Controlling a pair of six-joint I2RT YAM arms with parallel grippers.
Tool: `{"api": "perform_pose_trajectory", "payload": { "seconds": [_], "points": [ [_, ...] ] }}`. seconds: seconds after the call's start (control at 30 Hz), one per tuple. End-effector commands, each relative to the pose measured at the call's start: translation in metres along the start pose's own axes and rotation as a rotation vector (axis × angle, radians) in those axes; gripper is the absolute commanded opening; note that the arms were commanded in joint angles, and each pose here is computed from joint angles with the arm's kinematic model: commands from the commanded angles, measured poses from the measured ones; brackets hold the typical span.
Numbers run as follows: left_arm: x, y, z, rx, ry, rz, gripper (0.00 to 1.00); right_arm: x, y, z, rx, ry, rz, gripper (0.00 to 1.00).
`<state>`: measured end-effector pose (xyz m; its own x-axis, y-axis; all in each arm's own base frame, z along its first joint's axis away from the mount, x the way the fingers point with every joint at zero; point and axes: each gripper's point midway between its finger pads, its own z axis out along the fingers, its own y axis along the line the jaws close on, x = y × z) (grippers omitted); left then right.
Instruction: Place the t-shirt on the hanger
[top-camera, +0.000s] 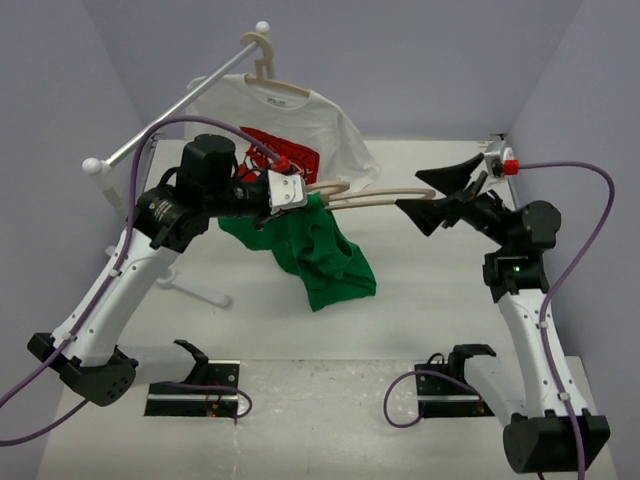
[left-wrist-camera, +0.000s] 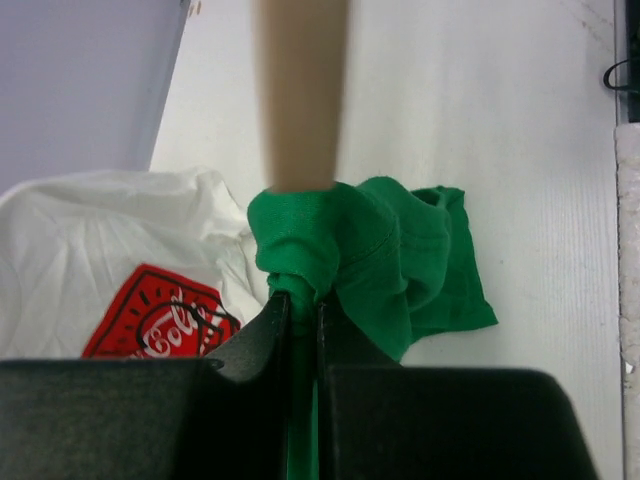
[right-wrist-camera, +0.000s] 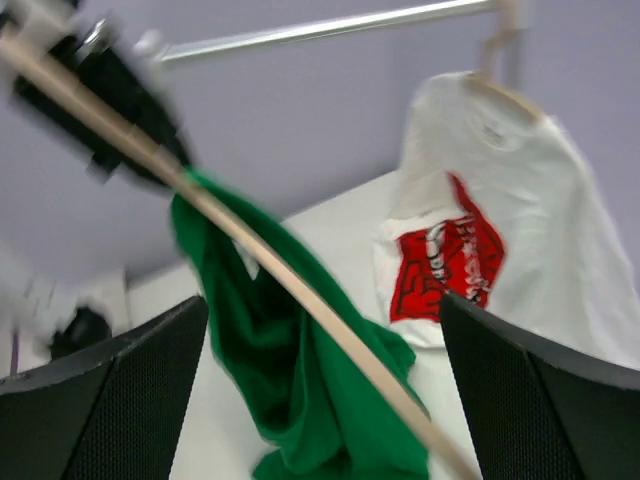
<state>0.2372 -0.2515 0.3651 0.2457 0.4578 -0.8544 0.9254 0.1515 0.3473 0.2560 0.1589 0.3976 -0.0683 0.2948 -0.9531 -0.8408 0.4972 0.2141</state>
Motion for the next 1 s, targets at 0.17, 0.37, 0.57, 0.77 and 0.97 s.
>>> {"api": "perform_pose_trajectory", "payload": {
  "seconds": [0.17,0.37,0.57,0.77,0.97],
  "points": [
    [-0.017,0.016,-0.042,-0.342,-0.159,-0.139,0.0,0.029,-0.057,-0.066,0.662,-0.172,0.426,0.97],
    [-0.013,0.014,-0.034,-0.306,-0.124,-0.24,0.0,0.094,-0.016,-0.019,0.379,-0.027,0.605,0.99],
    [-0.02,0.009,-0.027,-0.273,-0.191,-0.278,0.0,0.135,-0.006,0.029,0.317,0.096,0.711,0.89],
    [-0.03,0.01,-0.028,-0.271,-0.243,-0.273,0.0,0.19,0.006,0.055,0.342,0.22,0.739,0.81],
    [-0.032,0.008,-0.026,-0.249,-0.254,-0.269,0.0,0.21,0.009,0.07,0.293,0.255,0.759,0.57]
  ]
}}
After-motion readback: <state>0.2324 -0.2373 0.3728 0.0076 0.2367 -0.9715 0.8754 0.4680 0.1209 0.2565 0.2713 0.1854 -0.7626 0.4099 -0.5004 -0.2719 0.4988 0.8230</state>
